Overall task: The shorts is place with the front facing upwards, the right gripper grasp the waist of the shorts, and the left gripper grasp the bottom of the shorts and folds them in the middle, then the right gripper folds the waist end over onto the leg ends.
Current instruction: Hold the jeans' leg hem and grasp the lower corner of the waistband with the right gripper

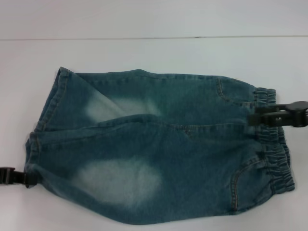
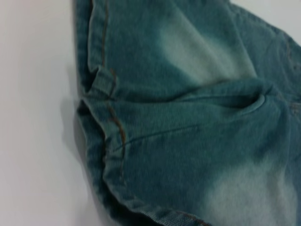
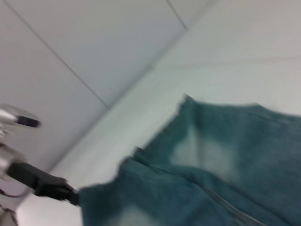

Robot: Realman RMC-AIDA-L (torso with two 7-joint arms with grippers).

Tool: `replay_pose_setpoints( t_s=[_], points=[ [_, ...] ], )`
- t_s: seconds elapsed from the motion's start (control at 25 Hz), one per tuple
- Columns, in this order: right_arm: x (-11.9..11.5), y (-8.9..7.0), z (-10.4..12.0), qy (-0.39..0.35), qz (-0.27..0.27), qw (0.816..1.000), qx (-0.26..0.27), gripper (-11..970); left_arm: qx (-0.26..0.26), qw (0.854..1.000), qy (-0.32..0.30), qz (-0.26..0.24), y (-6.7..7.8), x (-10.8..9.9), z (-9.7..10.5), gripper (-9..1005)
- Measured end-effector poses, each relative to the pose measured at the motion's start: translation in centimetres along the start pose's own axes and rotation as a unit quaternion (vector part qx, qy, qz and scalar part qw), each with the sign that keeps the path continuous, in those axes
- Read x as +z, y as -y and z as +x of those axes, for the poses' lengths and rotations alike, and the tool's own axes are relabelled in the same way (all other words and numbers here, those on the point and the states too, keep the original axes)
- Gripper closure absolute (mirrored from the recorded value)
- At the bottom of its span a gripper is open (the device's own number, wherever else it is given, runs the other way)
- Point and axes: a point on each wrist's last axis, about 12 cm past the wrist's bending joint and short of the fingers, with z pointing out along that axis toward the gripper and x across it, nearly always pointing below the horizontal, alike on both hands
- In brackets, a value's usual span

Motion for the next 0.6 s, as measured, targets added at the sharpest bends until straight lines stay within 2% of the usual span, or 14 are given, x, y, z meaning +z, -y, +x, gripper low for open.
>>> replay_pose_setpoints(
  t_s=[0.08,0.28,0.6],
  points=[
    [-1.1,0.0,-0.2,-0.036,0.014,0.999,0.008,59,0.004,1.000,0.003,0.000,0.1,-0.2,-0.4,991],
    [-3.1,-1.3,0.6,-0.146,0.004,0.989,-0.025,59,0.014,1.000,0.008,0.002,0.5,-0.4,-1.3,991],
    [-4.1,-0.3,1.4,-0.245,0.063,0.967,-0.028,59,0.026,1.000,0.012,0.008,1.0,-0.3,-2.2,991]
  ],
)
